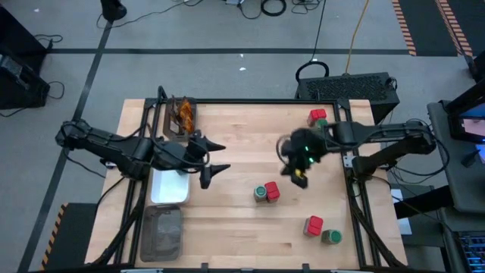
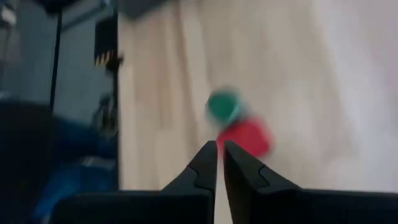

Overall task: Sort spices by type
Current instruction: Put the bottom green seasoning bottle into the white bin

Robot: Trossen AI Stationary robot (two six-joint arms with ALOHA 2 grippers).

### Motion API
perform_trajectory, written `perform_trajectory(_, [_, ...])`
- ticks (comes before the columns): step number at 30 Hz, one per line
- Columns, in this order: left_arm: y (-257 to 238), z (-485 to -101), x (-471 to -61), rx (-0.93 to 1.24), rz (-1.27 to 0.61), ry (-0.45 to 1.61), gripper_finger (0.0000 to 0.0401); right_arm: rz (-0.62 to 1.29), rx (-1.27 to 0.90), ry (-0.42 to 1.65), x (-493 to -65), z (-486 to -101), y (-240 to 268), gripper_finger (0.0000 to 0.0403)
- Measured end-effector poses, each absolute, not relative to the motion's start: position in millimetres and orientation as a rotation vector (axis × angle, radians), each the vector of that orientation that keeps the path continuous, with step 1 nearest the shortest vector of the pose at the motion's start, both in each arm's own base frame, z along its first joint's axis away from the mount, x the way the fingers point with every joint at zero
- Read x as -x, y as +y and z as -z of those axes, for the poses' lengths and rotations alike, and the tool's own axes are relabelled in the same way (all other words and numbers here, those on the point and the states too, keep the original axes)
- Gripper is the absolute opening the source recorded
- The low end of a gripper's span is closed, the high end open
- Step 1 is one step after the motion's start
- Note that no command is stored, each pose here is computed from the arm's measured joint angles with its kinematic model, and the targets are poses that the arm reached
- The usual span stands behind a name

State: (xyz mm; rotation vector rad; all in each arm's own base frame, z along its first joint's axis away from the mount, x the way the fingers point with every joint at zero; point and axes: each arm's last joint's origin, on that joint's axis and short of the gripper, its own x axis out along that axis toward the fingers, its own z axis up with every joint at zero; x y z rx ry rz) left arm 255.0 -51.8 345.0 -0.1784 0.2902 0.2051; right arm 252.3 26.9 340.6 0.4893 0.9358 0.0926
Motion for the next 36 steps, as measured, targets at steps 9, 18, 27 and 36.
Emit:
perform_trajectory(9, [-39,-343,-262,0.138,-0.158,0.301,0.0322,-0.053,-0.761,1.287,-214,-339,100,0.0008])
perform_trajectory(18, [-30,-330,-286,0.097,-0.082,0.312,0.0322,0.094,-1.089,1.482,-185,-341,150,0.0008])
perform_trajectory(27, [-24,-307,-320,0.125,0.016,0.294,0.0322,0.242,-1.109,1.523,-167,-338,164,0.0033])
perform_trajectory(36, [-14,-306,-326,0.142,0.016,0.258,0.0321,0.327,-0.969,1.624,-170,-312,187,0.0154])
